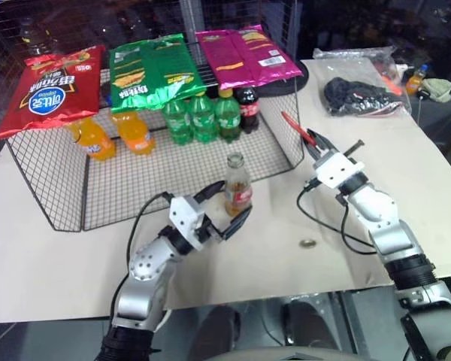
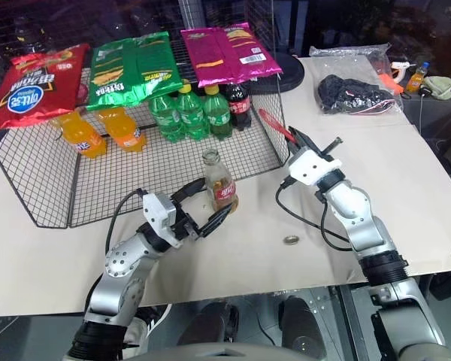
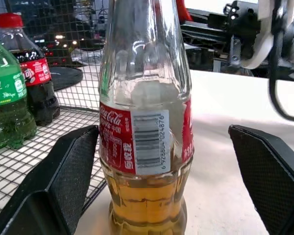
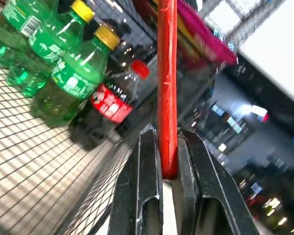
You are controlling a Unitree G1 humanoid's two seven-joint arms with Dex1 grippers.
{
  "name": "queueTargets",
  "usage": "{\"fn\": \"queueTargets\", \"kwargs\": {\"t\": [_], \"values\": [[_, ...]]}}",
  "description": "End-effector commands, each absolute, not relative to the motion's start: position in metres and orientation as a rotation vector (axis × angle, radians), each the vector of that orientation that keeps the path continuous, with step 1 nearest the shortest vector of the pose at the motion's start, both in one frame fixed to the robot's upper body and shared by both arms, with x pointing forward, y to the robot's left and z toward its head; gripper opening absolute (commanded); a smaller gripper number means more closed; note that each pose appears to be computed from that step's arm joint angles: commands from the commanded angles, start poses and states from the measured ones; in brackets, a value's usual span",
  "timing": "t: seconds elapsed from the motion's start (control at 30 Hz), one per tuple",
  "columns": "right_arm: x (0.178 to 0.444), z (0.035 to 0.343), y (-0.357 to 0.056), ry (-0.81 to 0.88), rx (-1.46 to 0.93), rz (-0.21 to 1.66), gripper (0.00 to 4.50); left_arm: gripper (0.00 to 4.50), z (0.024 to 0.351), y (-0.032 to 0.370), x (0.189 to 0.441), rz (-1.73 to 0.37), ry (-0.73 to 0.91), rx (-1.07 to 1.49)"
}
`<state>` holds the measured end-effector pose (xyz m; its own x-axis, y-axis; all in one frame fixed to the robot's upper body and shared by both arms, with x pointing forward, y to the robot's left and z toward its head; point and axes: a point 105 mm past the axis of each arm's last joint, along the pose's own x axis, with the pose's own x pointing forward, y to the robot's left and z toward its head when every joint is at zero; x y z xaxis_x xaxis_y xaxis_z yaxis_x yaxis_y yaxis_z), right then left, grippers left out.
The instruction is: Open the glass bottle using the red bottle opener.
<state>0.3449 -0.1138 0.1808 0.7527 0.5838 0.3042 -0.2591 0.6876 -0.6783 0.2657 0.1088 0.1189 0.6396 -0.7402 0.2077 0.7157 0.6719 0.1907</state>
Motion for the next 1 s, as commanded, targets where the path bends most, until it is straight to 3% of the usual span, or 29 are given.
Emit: {"fn": "queueTargets", "kwargs": {"t": [0.03,0.17,0.27,0.4,0.6,1.0], "values": [[0.324,0.175,-0.113,-0.433,-0.521,0.625,0.00,4.39,0.122,0.117,0.255,-0.824,-0.294,0.124],[0.284,0.138,-0.106,-0.179,-0.403,0.864,0.00,4.39,0.114,0.130,0.244,-0.799,-0.249,0.134],[0.268,0.122,-0.109,-0.030,-0.383,0.923,0.00,4.39,0.111,0.137,0.237,-0.774,-0.227,0.138],[0.268,0.116,-0.120,0.067,-0.361,0.880,1.47,4.50,0.106,0.144,0.228,-0.749,-0.196,0.145],[0.268,0.114,-0.144,0.119,-0.338,0.792,4.44,4.50,0.097,0.162,0.216,-0.672,-0.115,0.124],[0.254,0.110,-0.220,0.031,-0.176,0.743,4.49,4.50,0.081,0.207,0.208,-0.483,0.033,0.217]]}}
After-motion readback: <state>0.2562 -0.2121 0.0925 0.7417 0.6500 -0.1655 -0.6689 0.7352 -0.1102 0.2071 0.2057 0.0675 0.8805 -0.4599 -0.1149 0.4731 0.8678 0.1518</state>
